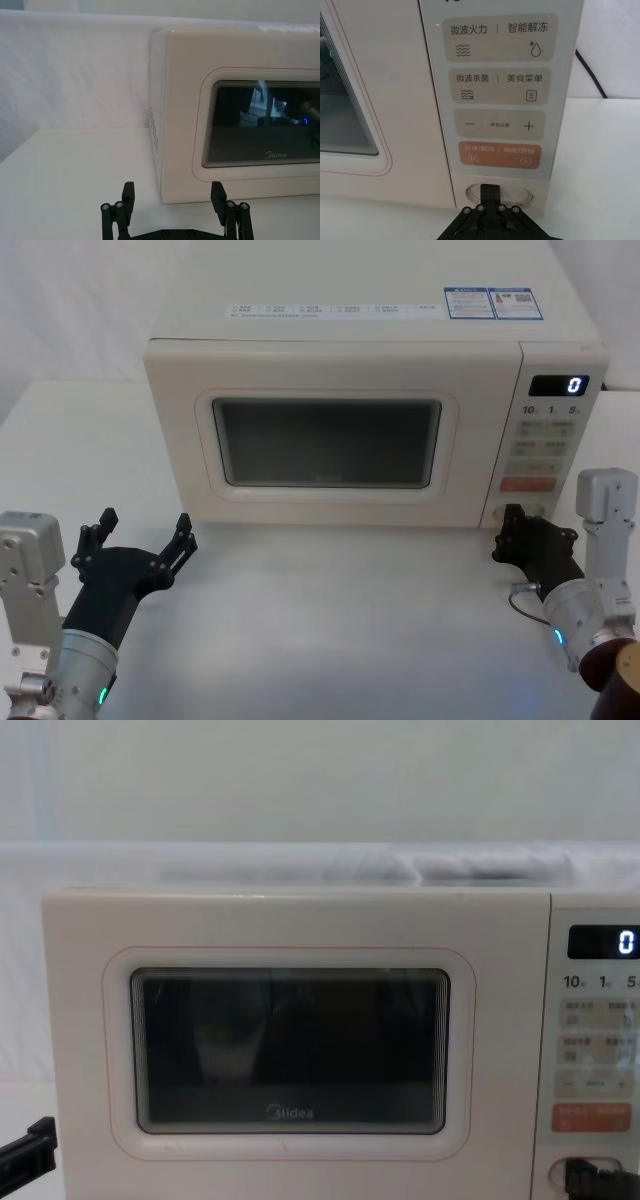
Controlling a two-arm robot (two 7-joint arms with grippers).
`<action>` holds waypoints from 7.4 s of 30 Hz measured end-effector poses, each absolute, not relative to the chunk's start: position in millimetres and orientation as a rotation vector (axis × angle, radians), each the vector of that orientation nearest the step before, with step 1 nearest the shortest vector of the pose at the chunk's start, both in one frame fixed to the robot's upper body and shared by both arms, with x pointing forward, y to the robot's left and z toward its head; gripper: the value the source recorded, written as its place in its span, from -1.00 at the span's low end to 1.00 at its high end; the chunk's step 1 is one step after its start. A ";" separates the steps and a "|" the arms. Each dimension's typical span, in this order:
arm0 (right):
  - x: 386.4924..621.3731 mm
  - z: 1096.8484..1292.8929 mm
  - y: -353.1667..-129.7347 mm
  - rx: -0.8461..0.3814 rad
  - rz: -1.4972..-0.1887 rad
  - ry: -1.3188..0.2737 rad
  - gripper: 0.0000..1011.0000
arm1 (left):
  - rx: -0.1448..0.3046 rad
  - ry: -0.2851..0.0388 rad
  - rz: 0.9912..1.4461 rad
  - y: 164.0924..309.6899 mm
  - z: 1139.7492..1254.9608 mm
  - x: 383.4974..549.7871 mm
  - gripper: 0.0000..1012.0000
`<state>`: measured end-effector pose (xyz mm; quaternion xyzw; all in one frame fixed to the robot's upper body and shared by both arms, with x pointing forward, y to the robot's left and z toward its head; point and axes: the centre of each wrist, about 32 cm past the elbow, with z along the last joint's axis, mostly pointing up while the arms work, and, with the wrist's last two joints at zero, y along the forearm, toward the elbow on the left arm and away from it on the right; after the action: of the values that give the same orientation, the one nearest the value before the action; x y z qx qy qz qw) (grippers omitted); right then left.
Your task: Press the button to open the microwave door with one hand; close the microwave door with the other hand.
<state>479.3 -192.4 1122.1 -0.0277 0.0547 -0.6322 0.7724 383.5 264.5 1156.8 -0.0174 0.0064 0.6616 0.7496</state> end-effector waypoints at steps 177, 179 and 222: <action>382.8 1192.0 -246.9 -0.012 -1.352 -0.120 0.98 | -0.038 0.014 1.446 264.5 1156.8 383.5 0.98; 382.8 1192.0 -246.9 -0.012 -1.352 -0.120 0.98 | -0.038 0.014 1.446 264.5 1156.8 383.5 0.98; 382.8 1192.0 -246.9 -0.012 -1.352 -0.120 0.98 | -0.038 0.014 1.446 264.5 1156.8 383.5 -1.00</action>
<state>382.8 -246.9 1192.0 -0.0054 -0.0555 -0.6252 0.7784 383.5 264.5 1156.8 -0.0174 0.0064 0.6616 0.7496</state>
